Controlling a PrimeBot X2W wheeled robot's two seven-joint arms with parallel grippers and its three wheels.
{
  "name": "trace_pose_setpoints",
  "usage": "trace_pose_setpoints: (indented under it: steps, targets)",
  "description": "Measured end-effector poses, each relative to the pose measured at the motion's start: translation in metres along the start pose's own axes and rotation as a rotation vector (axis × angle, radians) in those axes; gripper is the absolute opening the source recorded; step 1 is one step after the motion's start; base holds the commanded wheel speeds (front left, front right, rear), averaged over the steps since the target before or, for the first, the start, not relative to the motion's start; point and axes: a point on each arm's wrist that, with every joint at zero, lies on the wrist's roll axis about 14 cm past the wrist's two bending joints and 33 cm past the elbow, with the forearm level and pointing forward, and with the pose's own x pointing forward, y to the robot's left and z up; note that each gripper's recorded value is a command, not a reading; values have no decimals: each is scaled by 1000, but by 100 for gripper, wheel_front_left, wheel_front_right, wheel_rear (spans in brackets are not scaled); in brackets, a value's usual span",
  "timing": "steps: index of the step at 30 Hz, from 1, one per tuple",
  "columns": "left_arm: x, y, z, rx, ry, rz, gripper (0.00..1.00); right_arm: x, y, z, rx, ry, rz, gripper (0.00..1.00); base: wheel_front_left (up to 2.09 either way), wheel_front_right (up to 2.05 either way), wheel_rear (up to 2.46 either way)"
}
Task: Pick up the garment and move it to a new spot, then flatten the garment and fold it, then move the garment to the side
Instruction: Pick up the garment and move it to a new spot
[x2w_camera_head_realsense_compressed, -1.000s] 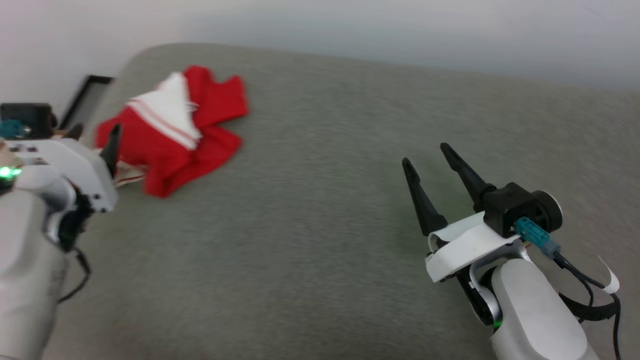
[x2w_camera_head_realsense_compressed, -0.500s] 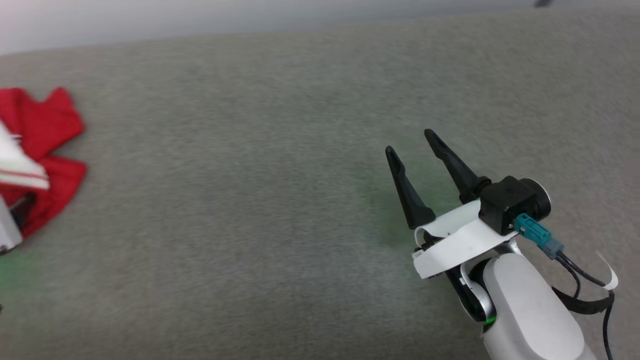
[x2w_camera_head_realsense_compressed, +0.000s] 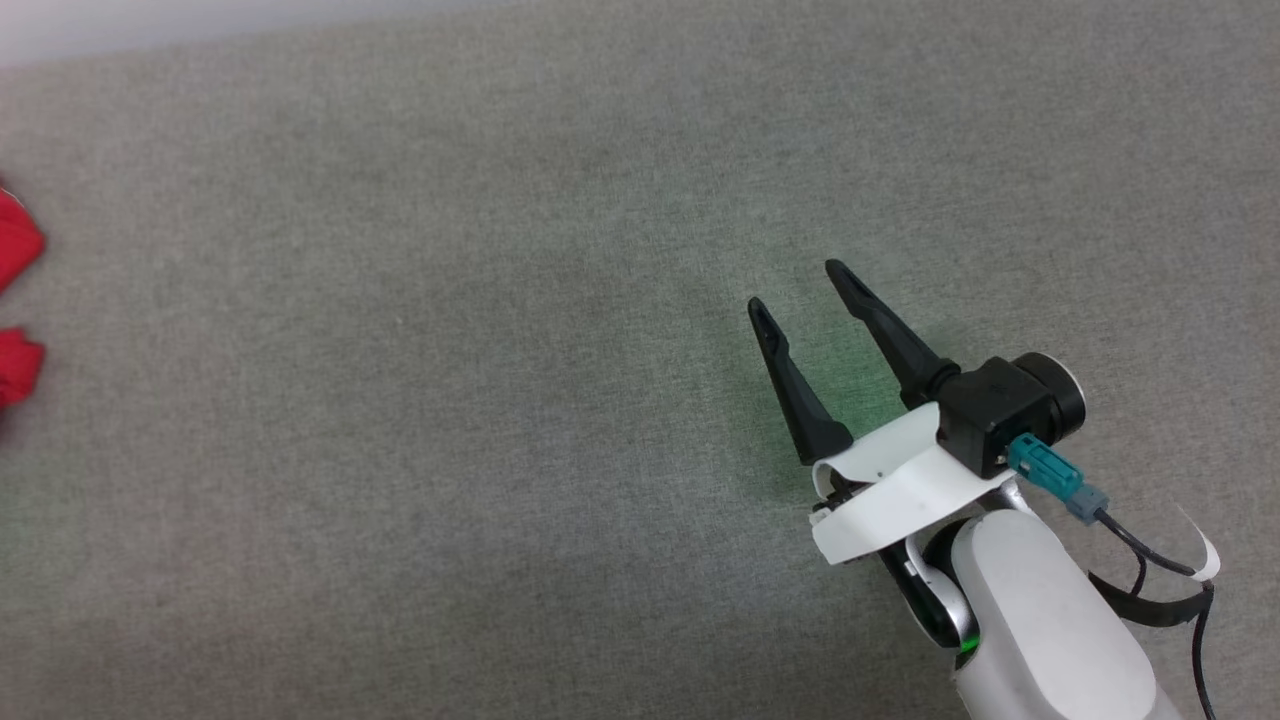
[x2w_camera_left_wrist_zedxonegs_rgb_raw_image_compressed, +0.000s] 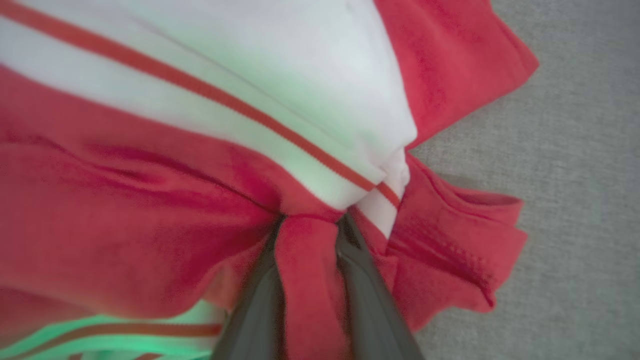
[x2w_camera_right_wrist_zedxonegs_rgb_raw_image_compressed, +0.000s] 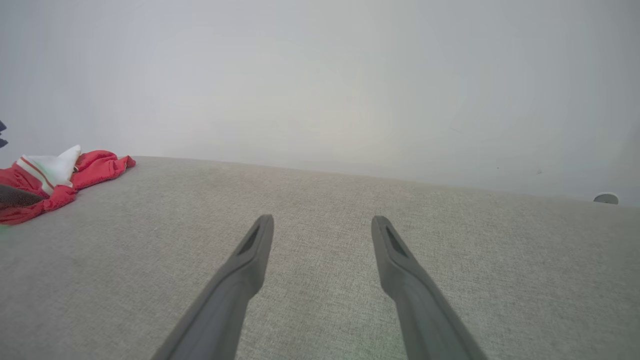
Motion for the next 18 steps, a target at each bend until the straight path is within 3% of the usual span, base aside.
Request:
trace_pose_setpoints:
  steps: [5, 12, 18]
  targets:
    - [-13, -6, 12, 43, -91, -10, 0, -5, 3, 9, -1, -13, 0, 100, 0, 0, 0]
    - [-62, -45, 65, 49, -352, -135, 0, -23, 14, 21, 24, -31, -4, 100, 0, 0, 0]
    - [-120, -105, 100, 93, -557, -336, 0, -40, 11, 38, 38, -76, -40, 100, 0, 0, 0]
